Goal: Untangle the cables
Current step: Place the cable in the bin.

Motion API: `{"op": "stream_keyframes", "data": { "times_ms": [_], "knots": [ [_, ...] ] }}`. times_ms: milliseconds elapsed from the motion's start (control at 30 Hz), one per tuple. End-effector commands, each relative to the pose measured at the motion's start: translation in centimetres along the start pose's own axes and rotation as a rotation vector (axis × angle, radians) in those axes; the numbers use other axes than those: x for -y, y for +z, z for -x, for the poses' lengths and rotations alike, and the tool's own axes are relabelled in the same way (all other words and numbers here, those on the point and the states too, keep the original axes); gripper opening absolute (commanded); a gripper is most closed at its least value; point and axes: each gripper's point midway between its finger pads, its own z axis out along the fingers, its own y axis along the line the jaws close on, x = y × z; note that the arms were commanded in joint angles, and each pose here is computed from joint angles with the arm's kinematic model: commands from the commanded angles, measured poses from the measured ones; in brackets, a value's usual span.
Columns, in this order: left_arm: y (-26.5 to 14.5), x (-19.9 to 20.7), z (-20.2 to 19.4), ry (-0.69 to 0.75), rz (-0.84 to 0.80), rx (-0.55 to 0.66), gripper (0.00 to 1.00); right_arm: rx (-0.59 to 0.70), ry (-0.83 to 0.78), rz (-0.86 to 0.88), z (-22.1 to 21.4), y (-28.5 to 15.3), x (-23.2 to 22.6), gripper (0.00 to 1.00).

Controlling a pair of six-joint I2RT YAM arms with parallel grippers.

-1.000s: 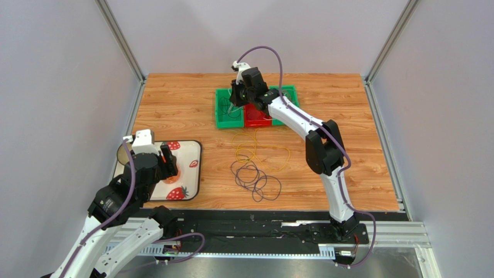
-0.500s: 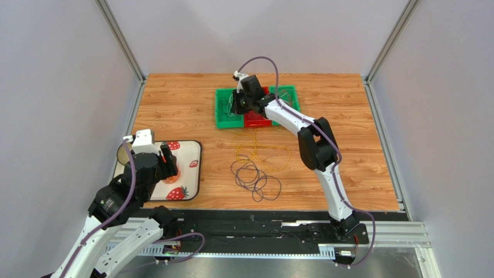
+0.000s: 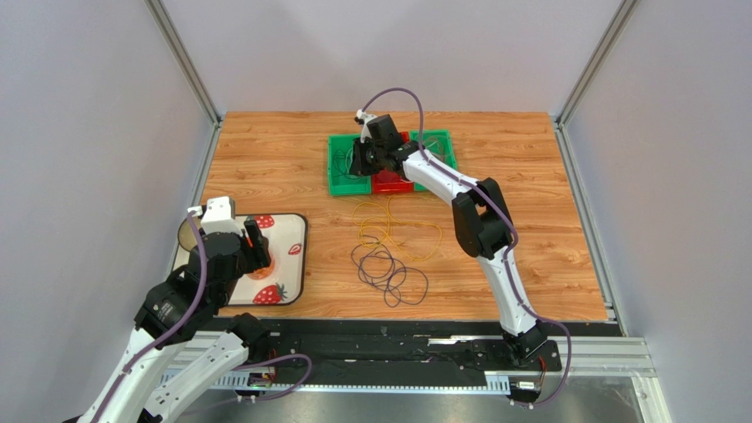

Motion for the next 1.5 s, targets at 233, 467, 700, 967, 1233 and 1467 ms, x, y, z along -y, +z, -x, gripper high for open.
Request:
{"op": "stream_keyframes", "data": {
  "times_ms": [233,467,700,967,1233,1467],
  "knots": [
    [0.5,0.1,0.2,0.015,0.009,0.000,0.70,0.090,-0.051,0.014,4.7,-6.4,-3.5,0.41],
    [0.5,0.2,0.2,0.013,0.007,0.000,0.70,0.146,-0.082,-0.021,6.3,-11.3,-5.1,0.42],
    [0.3,1.9,0.2,0.033,-0.073,-0.037,0.69,0.189,-0.077,-0.131,4.4,-15.8,-3.3,0.42],
    [2.2,8.5,-0.4,-0.047,-0.289,-0.134,0.67,0.149,0.061,-0.171,-0.7,-18.8,-1.9,0.41],
    [6.3,13.0,-2.0,-0.036,-0.341,-0.246,0.62,0.029,0.182,-0.145,-7.9,-18.0,-1.5,0.38],
    [9.8,16.0,-3.6,-0.047,-0.380,-0.284,0.61,-0.040,0.203,-0.156,-11.0,-18.0,-0.9,0.37]
  ]
}}
